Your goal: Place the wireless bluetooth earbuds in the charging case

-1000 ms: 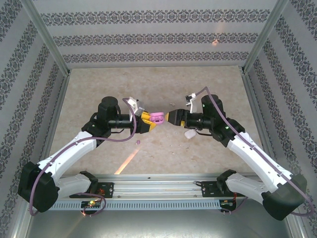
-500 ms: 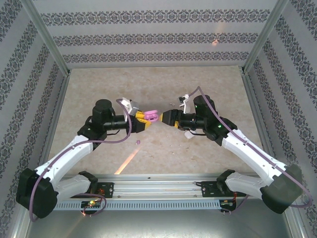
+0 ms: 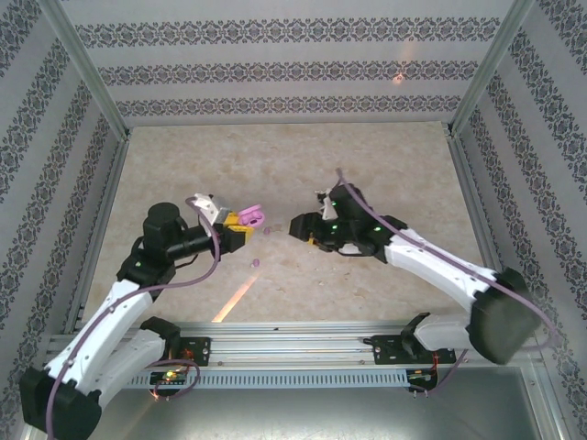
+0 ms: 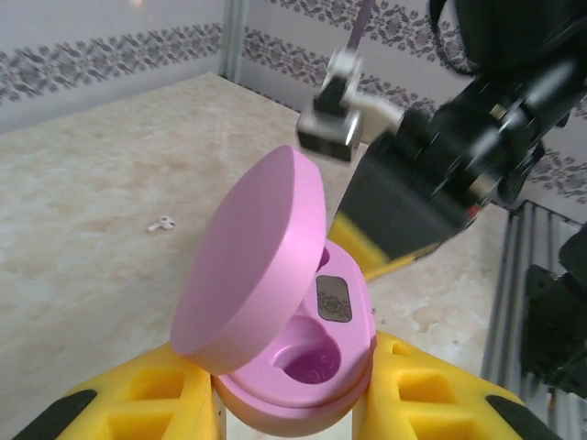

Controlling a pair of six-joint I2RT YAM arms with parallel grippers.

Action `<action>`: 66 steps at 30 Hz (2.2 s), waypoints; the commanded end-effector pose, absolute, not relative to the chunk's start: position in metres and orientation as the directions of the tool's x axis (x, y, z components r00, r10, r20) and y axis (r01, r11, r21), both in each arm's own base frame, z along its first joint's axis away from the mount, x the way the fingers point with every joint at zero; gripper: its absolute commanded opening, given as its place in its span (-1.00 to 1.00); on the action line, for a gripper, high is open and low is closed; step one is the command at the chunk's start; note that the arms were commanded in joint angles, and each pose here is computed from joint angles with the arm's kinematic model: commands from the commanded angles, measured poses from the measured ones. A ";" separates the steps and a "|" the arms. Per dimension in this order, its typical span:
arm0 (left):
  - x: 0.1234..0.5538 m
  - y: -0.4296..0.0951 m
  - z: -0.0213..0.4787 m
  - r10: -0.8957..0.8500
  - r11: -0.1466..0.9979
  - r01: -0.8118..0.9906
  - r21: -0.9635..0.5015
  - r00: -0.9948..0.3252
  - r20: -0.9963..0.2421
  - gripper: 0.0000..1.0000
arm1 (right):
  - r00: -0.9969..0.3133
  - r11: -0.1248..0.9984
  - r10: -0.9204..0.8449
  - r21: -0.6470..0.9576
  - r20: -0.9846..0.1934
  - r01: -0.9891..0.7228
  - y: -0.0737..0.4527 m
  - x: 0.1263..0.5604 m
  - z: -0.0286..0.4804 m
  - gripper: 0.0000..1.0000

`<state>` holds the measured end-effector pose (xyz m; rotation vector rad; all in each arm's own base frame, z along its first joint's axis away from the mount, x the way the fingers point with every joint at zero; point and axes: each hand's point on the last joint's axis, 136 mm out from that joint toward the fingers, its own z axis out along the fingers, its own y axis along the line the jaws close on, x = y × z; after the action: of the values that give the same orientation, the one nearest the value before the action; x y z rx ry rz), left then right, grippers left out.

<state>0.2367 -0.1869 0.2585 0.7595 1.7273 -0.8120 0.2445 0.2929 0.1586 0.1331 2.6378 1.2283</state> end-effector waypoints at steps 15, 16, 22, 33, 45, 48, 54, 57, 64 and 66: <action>0.218 -0.140 0.253 0.218 0.736 0.677 0.012 -0.220 -0.951 -0.85 | -1.000 0.828 -0.017 0.560 0.007 -0.010 0.388 0.229 0.040 -0.35; 0.218 -0.140 0.253 0.218 0.735 0.678 0.011 -0.221 -0.950 -0.85 | -1.000 0.841 -0.024 0.541 0.007 -0.016 0.389 0.228 0.038 -0.35; 0.218 -0.141 0.250 0.219 0.733 0.680 0.009 -0.224 -0.950 -0.85 | -0.998 0.905 -0.057 0.422 -0.002 -0.052 0.385 0.224 0.032 -0.38; 0.217 -0.141 0.251 0.222 0.728 0.685 0.021 -0.207 -0.953 -0.85 | -0.998 0.919 -0.043 0.391 -0.034 -0.053 0.388 0.237 0.029 -0.44; 0.217 -0.142 0.245 0.232 0.723 0.691 0.021 -0.215 -0.949 -0.85 | -0.998 0.909 -0.037 0.414 -0.046 -0.053 0.396 0.243 0.026 -0.43; 0.217 -0.141 0.243 0.240 0.724 0.689 0.027 -0.216 -0.946 -0.85 | -0.998 0.906 -0.046 0.418 -0.048 -0.062 0.399 0.243 0.028 -0.43; 0.217 -0.141 0.242 0.243 0.724 0.689 0.029 -0.216 -0.946 -0.85 | -0.996 0.907 -0.059 0.414 -0.060 -0.079 0.400 0.244 0.032 -0.43; 0.217 -0.141 0.243 0.244 0.724 0.689 0.032 -0.213 -0.946 -0.85 | -0.997 0.908 -0.066 0.410 -0.051 -0.081 0.402 0.244 0.029 -0.40; 0.217 -0.141 0.244 0.247 0.721 0.692 0.037 -0.208 -0.946 -0.85 | -0.996 0.917 -0.082 0.390 -0.028 -0.087 0.403 0.243 0.021 -0.38; 0.217 -0.142 0.244 0.247 0.720 0.693 0.035 -0.208 -0.946 -0.85 | -0.996 0.920 -0.090 0.380 -0.024 -0.092 0.403 0.243 0.018 -0.39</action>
<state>0.2169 -0.1445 0.2445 0.7286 1.7868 -0.5081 0.2460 0.4043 0.0220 -0.1070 3.0531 0.6663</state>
